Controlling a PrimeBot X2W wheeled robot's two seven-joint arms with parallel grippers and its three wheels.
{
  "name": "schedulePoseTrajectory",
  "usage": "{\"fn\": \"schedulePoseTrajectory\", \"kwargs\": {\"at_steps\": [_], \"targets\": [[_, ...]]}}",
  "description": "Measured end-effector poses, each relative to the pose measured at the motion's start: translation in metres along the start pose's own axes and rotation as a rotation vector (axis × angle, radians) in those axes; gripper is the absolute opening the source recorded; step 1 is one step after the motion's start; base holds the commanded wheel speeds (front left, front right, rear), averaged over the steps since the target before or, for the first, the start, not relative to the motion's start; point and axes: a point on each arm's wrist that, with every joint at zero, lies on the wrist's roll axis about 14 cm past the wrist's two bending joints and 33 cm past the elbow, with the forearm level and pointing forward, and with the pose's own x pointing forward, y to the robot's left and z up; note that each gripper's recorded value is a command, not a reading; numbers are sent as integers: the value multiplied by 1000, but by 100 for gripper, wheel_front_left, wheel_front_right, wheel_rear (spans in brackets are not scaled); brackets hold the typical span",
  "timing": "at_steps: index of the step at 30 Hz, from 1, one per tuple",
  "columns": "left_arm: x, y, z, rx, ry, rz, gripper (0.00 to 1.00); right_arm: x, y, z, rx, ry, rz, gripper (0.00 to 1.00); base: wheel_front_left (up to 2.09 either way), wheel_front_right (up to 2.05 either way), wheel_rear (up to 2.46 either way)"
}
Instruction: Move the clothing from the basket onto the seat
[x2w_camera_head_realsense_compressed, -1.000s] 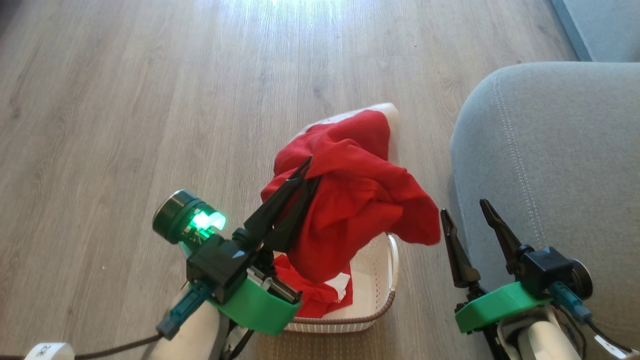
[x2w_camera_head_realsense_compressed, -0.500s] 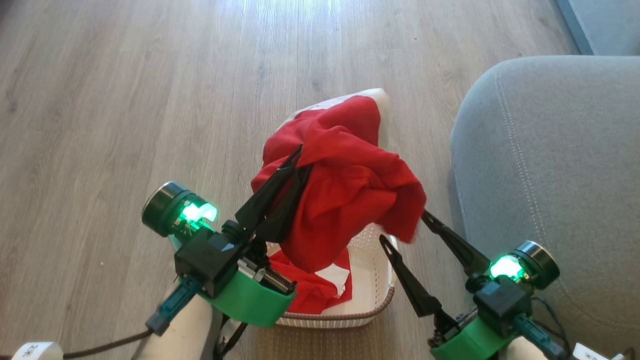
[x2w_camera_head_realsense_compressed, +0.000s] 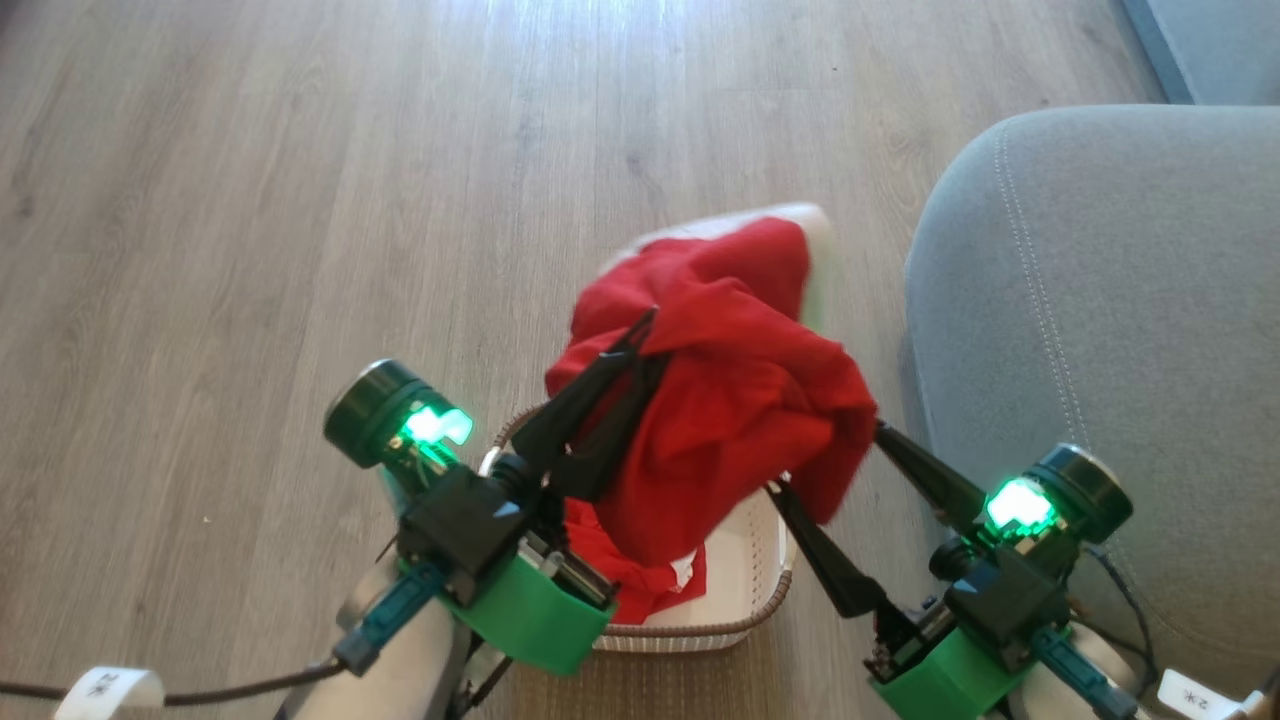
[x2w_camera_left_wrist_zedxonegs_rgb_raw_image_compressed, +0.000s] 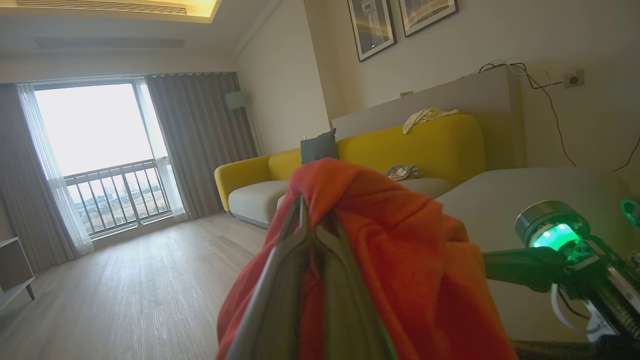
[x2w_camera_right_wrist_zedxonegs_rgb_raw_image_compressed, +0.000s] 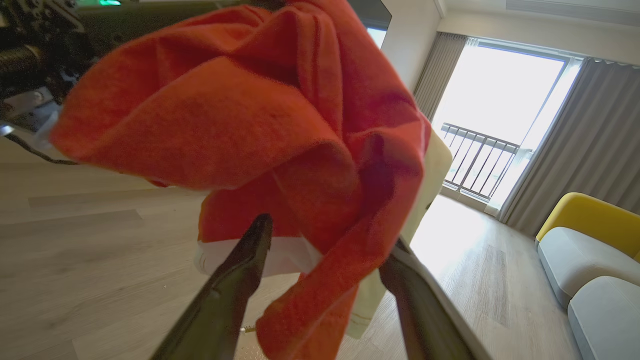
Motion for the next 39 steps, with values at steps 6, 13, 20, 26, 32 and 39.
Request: {"fn": "schedulePoseTrajectory", "kwargs": {"at_steps": [6, 13, 20, 26, 32, 39], "targets": [[-4, -16, -4, -9, 21, -58, 0, 6, 0, 1, -35, -6, 24, 100, 0, 0, 0], [-12, -35, -14, -37, 64, -117, 0, 16, 10, -1, -81, -5, 87, 100, 0, 0, 0], [-12, -47, -12, -42, 64, -161, 0, 23, 26, -12, -39, 17, 133, 0, 0, 0, 0], [-15, -43, -15, -40, 75, -147, 0, 26, 27, -13, -20, 18, 131, 0, 0, 0, 0], [-15, -30, -19, -24, 88, -112, 6, 33, 17, 0, 28, -28, 76, 0, 0, 0, 0], [-14, -22, -20, 5, 91, -95, 100, 34, -1, 10, 53, -64, -3, 0, 0, 0, 0]]}}
